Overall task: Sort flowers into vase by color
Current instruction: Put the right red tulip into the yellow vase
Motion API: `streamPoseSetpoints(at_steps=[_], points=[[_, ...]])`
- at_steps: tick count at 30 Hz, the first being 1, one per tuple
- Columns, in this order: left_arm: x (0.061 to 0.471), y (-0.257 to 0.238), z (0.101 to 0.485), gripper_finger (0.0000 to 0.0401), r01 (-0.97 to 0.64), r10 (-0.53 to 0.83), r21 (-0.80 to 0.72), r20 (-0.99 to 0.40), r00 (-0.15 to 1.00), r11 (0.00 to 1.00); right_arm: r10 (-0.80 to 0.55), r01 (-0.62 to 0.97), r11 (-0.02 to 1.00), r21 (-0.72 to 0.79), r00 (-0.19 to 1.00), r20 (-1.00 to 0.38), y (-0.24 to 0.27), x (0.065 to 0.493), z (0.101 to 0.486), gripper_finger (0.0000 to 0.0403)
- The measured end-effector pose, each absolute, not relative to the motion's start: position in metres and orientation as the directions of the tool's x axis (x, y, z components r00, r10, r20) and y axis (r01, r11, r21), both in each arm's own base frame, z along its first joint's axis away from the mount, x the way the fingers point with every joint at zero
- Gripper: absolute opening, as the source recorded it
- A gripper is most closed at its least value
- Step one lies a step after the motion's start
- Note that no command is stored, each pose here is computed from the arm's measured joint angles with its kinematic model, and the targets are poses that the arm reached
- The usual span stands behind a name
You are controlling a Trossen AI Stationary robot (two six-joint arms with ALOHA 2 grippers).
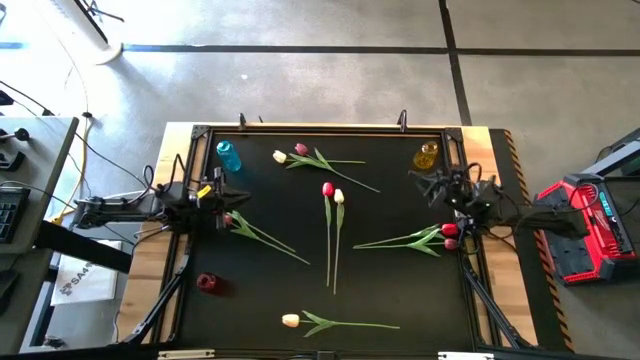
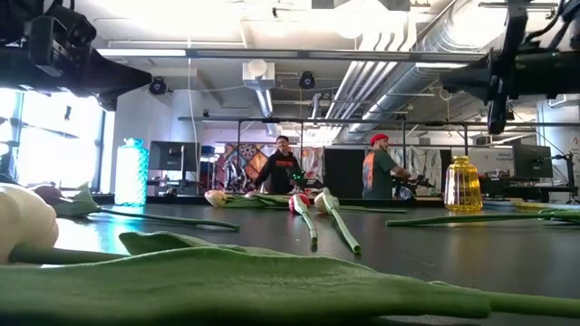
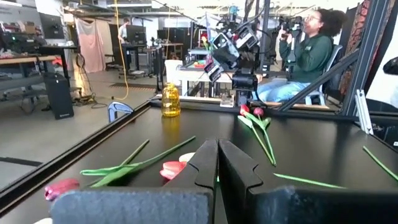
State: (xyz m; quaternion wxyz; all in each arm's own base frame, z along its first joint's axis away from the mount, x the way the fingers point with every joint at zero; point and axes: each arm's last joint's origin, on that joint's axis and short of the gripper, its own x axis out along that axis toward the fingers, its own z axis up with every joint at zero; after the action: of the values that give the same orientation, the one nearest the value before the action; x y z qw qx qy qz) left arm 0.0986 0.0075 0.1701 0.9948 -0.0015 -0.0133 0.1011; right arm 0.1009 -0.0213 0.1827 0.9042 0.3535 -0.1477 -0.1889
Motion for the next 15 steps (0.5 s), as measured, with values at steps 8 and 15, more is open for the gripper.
streamPoseSetpoints(at_steps=[8,15], points=[[0.102,0.008,0.165,0.0000,-0.202,0.202,-0.017,-0.032,0.979,0.979,-0.397,0.274,0.617,0.738,0.918,-0.010,-0.022,0.124,0.176,0.0000],[0.106,0.008,0.161,0.0000,-0.204,0.201,-0.029,-0.081,0.976,0.978,-0.343,0.374,0.713,0.593,0.924,-0.171,-0.026,0.168,0.211,0.0000]])
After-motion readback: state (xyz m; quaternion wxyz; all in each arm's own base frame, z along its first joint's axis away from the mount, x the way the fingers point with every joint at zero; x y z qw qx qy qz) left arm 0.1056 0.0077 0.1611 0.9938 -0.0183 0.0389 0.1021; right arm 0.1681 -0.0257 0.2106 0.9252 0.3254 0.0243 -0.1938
